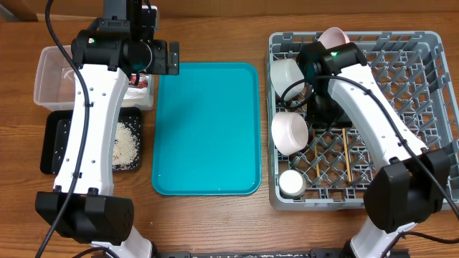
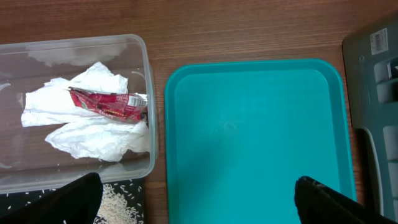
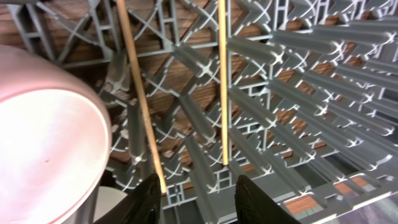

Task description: Sort waste into correct bins and load items into the dishwasher

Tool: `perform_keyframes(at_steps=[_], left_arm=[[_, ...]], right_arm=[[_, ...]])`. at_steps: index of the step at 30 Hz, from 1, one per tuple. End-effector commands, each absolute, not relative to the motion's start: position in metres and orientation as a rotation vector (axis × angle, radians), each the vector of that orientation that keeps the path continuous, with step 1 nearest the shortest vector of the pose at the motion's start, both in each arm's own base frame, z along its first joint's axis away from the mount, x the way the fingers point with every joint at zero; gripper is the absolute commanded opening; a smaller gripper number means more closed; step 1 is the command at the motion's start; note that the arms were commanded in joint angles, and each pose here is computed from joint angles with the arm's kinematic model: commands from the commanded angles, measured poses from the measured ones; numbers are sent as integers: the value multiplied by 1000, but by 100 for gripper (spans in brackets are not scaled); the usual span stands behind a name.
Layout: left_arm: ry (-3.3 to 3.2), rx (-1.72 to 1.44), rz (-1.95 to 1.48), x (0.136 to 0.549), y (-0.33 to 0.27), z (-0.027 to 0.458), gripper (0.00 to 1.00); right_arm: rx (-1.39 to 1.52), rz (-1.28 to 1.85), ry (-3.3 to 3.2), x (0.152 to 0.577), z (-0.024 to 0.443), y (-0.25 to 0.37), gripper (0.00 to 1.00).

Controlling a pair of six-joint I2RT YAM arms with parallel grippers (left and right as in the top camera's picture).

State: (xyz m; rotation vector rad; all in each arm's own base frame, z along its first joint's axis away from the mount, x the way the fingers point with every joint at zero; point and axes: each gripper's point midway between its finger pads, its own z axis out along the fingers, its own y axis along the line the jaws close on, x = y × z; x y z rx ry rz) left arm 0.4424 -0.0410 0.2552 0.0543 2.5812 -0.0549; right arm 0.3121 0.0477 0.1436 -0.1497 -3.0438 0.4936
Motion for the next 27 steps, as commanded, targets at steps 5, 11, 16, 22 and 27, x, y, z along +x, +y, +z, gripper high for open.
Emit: perform_keyframes(at_steps=[5,11,16,22,27], left_arm=[[2553,42,-44,444,-39,266,100],[2553,42,-44,444,-39,266,100],[2553,42,-44,444,-39,266,100],[2553,42,-44,444,-39,266,100],[2553,42,-44,444,-39,266,100]], right_arm=[[-361,131,-3465,314,261,83,56],[-404,-88,-3644,272,327,76,100],[-427,-213,-3721,243,354,67,100],[-414,-183,-3732,219,359,54,100],[-488,-92,-3821,221,373,38,100]])
